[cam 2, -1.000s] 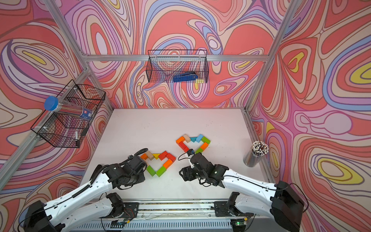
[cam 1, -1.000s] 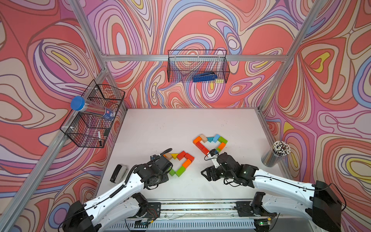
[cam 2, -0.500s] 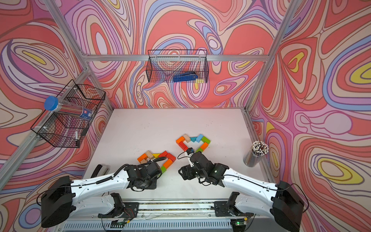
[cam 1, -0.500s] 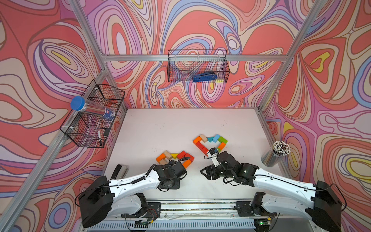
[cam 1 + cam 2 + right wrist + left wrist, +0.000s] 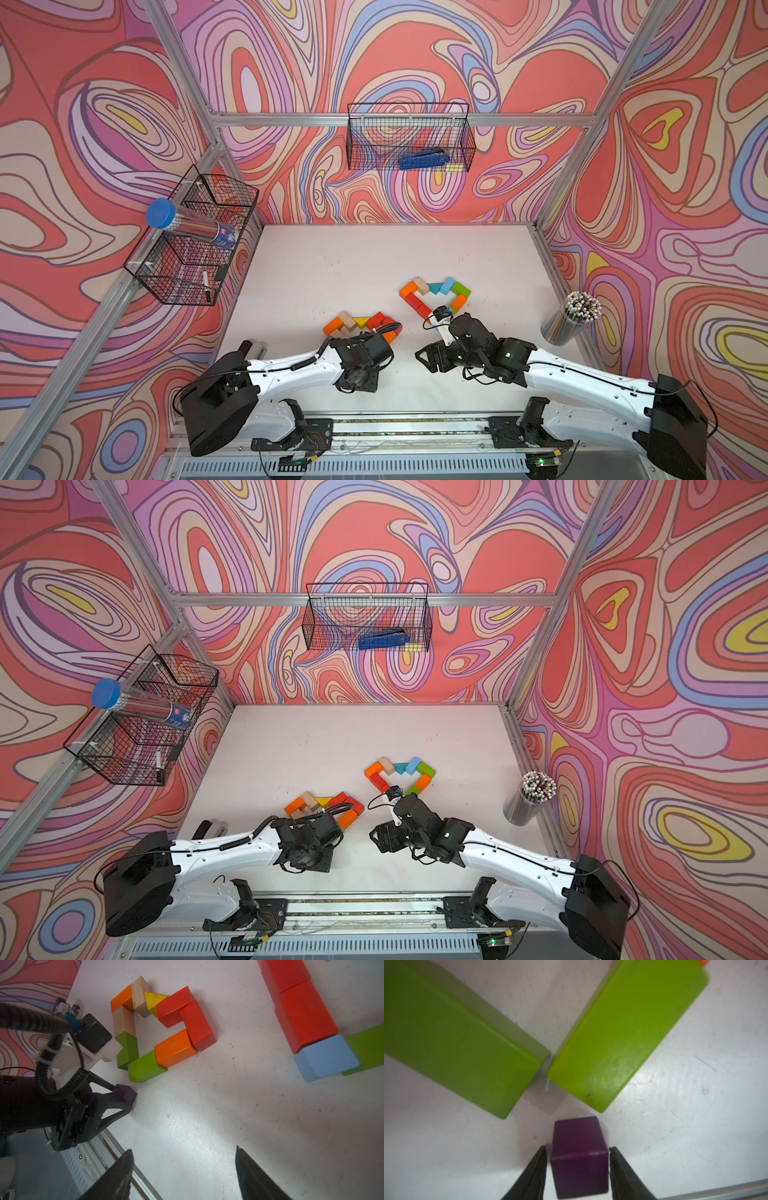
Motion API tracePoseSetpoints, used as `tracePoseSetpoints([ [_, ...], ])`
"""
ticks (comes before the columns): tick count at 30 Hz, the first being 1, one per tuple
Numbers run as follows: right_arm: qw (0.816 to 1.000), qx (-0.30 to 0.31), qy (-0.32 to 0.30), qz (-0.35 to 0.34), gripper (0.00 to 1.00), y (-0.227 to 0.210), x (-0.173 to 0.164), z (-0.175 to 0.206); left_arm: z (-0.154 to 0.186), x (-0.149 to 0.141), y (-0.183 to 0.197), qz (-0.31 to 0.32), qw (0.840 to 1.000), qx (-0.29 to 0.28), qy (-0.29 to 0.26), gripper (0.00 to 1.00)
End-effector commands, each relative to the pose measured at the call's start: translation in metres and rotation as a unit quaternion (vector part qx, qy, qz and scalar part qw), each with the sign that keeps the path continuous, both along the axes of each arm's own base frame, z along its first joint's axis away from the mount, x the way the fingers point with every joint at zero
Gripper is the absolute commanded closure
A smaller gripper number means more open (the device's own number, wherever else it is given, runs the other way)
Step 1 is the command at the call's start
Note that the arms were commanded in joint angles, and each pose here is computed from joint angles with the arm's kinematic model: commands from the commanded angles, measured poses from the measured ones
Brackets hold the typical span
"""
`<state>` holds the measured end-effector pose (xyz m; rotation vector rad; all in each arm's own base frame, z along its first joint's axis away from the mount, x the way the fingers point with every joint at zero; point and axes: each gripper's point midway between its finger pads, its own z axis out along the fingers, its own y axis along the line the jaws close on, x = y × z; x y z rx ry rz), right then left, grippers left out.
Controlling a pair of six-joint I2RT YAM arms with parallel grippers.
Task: Assemble a heart with building blocks
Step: Place the building block at the center of the board, then assemble the building block at the center of the board.
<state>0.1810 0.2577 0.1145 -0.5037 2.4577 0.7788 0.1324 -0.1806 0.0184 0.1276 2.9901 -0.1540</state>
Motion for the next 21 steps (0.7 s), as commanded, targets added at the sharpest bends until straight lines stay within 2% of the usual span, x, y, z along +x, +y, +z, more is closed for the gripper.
tracePoseSetpoints([
  [1, 1.0, 0.003, -0.007, -0.002, 0.22, -0.001, 0.0, 0.006, 0.01, -0.002, 0.005, 0.015, 1.0, 0.006, 0.001, 0.38],
  [4, 1.0, 0.003, -0.006, -0.004, 0.22, -0.003, -0.001, 0.004, 0.015, -0.007, 0.01, 0.029, 1.0, 0.003, 0.007, 0.37],
  [8, 1.0, 0.004, -0.006, -0.004, 0.22, -0.002, -0.001, 0.004, 0.015, -0.016, 0.017, 0.051, 0.998, 0.002, 0.022, 0.47],
  [13, 1.0, 0.005, -0.007, -0.004, 0.22, -0.002, 0.0, 0.004, 0.017, -0.018, 0.031, 0.068, 0.997, 0.019, 0.016, 0.56],
  [17, 1.0, 0.004, -0.006, -0.005, 0.23, -0.002, 0.0, 0.002, 0.015, -0.022, 0.038, 0.081, 0.996, 0.028, 0.019, 0.58],
  [21, 1.0, 0.006, -0.006, -0.006, 0.22, -0.003, -0.001, 0.003, 0.018, -0.018, 0.029, 0.077, 0.997, -0.002, 0.011, 0.58],
])
